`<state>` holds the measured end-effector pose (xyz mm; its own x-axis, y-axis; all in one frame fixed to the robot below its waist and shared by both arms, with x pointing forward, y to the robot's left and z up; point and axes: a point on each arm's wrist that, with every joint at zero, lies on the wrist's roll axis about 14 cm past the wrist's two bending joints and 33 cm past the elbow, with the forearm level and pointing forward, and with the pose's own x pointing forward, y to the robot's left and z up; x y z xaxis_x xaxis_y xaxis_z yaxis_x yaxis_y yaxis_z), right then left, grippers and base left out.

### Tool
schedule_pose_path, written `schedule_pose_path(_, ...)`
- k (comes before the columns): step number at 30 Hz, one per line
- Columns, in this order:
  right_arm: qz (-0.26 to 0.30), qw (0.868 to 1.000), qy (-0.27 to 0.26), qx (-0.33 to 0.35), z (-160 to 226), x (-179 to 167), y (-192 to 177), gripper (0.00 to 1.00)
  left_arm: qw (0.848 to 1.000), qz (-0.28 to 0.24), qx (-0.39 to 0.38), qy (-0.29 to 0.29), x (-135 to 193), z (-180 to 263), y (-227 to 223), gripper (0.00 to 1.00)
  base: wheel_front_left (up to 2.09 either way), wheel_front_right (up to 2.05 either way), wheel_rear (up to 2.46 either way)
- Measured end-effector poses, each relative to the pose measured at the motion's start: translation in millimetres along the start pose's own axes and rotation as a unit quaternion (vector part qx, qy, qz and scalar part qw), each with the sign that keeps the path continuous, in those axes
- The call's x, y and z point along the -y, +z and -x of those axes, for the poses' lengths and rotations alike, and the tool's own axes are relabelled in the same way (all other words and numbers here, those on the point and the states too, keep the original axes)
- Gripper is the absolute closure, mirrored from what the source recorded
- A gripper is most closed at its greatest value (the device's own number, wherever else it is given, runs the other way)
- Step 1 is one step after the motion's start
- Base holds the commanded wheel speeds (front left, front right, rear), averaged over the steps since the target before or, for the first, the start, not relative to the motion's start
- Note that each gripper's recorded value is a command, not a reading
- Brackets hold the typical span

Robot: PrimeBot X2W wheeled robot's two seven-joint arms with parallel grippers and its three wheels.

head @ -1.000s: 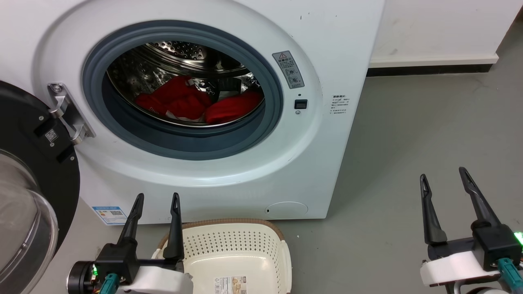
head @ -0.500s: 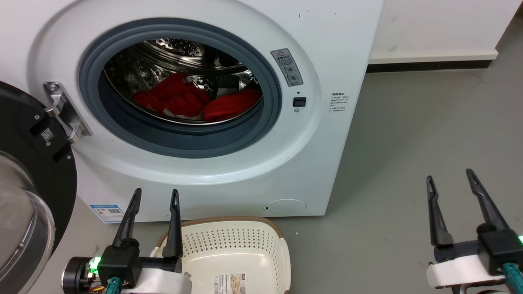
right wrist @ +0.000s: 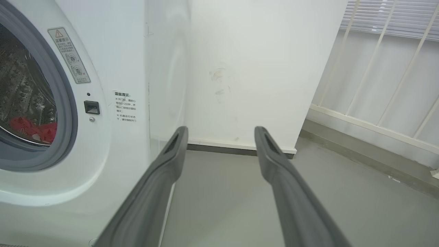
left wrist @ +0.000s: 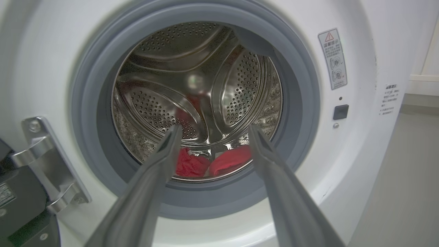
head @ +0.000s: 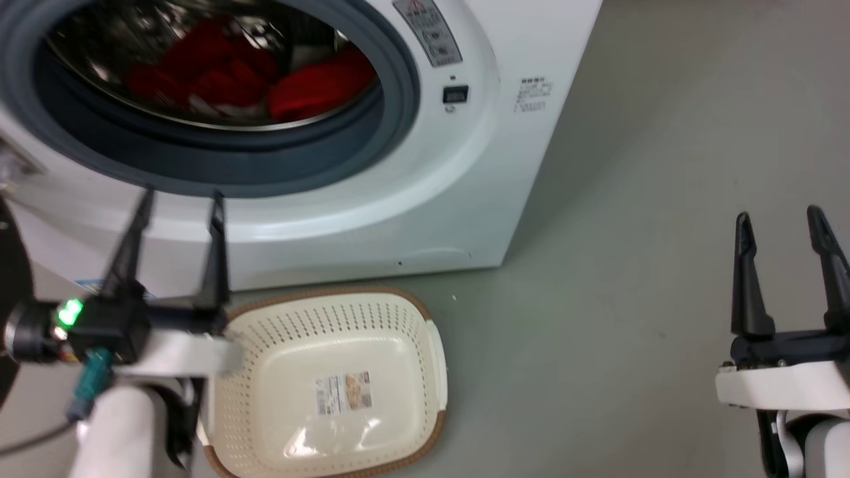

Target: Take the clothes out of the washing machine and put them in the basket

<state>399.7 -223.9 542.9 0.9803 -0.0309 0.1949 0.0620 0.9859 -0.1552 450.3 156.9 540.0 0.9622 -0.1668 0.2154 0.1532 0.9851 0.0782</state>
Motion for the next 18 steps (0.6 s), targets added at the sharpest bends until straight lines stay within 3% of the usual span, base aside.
schedule_pose_path(9,-0.002,0.998,-0.022,-0.064,-15,13,-56,0.00,0.993,-0.050,-0.093,-0.049,-24,-99,-98,0.00,0.00,0.00,0.00)
schedule_pose_path(18,-0.014,0.991,-0.029,-0.131,-17,14,-112,0.00,0.962,-0.096,-0.246,-0.069,-37,-196,-185,0.00,0.00,0.00,0.00)
